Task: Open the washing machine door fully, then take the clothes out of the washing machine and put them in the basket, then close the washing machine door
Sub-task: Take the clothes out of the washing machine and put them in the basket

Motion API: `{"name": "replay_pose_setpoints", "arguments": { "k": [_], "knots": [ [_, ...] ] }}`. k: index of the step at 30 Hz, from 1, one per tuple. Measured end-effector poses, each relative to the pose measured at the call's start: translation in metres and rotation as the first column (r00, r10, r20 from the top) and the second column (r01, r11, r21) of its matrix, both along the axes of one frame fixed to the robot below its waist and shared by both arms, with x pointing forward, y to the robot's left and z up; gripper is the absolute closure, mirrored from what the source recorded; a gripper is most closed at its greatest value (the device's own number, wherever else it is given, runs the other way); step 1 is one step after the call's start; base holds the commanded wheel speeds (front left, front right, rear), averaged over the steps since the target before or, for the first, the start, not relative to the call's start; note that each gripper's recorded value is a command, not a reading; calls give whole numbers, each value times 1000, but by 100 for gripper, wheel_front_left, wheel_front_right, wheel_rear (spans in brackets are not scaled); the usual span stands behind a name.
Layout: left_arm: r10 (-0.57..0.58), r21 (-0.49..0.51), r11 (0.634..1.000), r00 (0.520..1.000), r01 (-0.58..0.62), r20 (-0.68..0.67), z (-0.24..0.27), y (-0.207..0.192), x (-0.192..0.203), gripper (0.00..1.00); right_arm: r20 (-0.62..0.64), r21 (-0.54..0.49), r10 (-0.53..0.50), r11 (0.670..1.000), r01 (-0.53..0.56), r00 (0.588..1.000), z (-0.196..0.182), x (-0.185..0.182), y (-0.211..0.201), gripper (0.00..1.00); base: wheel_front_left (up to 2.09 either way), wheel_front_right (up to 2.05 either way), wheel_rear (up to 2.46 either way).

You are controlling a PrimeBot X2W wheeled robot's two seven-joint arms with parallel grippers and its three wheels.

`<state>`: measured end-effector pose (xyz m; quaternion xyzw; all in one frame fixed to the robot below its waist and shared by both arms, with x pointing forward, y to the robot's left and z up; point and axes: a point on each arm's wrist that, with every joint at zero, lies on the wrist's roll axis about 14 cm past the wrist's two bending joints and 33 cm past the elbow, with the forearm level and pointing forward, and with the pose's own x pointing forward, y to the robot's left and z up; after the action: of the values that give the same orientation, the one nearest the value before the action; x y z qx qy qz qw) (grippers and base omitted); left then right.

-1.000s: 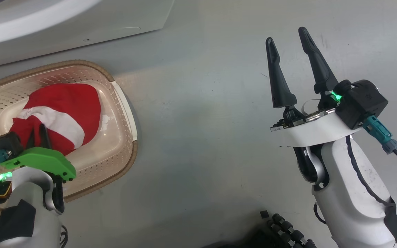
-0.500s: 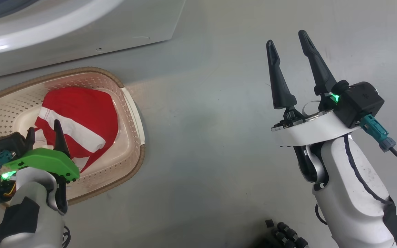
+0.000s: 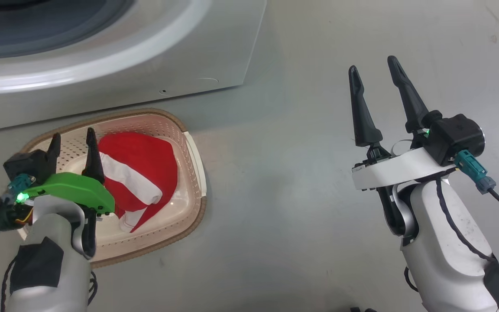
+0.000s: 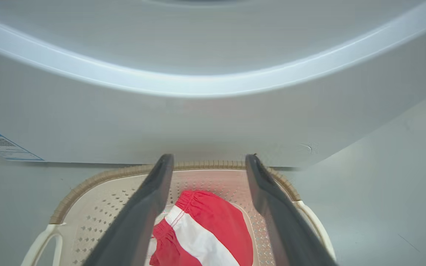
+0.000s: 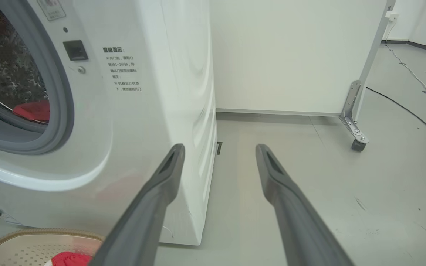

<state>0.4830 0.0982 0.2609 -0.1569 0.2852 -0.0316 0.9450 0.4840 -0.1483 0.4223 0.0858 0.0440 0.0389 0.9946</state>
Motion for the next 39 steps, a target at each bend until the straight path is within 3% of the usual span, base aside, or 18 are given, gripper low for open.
{"name": "replay_pose_setpoints", "arguments": {
  "k": [9, 20, 26, 39],
  "knots": [
    [22, 38, 999, 972, -31, 235, 80, 23, 17, 0, 36, 9, 38, 999, -38, 999, 20, -9, 15, 0, 0, 0, 0],
    [11, 92, 994, 873, -64, 488, 181, 41, 10, 0, 60, 17, 65, 998, -66, 996, 39, -31, 24, 0, 0, 0, 0],
    [4, 114, 991, 846, -76, 533, 205, 45, -11, 0, 79, 18, 81, 996, -83, 994, 51, -45, 29, 0, 0, 0, 0],
    [3, 143, 986, 853, -90, 521, 208, 51, -68, 0, 86, 19, 71, 997, -72, 994, 60, -79, 26, 0, 0, 0, 0]
  ]
}}
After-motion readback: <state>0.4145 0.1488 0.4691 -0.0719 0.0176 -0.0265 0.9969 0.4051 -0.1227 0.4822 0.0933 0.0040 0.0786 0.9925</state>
